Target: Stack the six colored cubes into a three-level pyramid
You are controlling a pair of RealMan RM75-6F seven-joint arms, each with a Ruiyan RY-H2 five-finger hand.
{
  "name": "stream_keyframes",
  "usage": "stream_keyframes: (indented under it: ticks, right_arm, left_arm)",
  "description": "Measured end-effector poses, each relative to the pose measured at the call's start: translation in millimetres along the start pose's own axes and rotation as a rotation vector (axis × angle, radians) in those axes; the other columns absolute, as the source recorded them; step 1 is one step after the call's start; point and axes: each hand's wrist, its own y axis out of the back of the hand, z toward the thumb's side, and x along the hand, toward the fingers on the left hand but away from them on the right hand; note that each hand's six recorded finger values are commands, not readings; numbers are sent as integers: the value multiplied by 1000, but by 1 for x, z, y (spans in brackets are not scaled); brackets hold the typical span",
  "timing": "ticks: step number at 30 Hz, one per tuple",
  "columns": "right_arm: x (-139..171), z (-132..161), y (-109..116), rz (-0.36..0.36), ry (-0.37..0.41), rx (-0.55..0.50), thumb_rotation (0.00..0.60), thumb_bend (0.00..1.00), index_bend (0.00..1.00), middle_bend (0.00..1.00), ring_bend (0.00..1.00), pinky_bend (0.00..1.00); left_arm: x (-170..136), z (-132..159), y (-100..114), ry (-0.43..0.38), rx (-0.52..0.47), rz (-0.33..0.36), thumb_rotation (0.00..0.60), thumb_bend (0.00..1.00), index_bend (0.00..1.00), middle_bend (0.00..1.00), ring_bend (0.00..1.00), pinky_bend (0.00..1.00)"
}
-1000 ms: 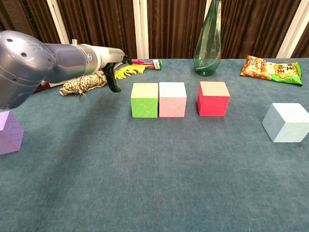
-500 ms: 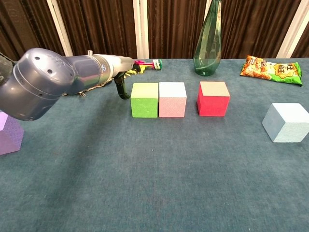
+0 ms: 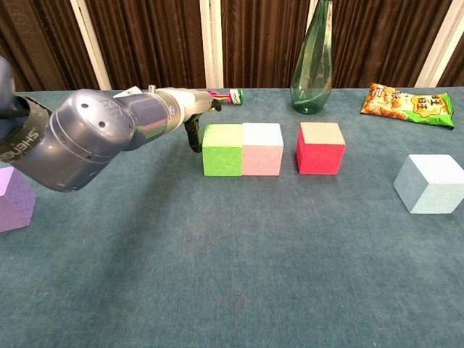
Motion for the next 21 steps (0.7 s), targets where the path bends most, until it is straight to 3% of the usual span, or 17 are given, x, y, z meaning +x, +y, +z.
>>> stream_keyframes:
  ticks: [12, 21]
  right_arm:
    - [1, -2, 1, -1, -7, 1, 600, 305, 0, 0, 0, 0]
    - [2, -4, 2, 0, -12, 7, 600, 305, 0, 0, 0, 0]
  left_arm:
    - [3, 11, -1, -19, -2, 4, 600, 411, 0, 0, 24, 120]
    - [-1, -5, -3, 7, 4, -1, 600, 390, 0, 0, 24, 120]
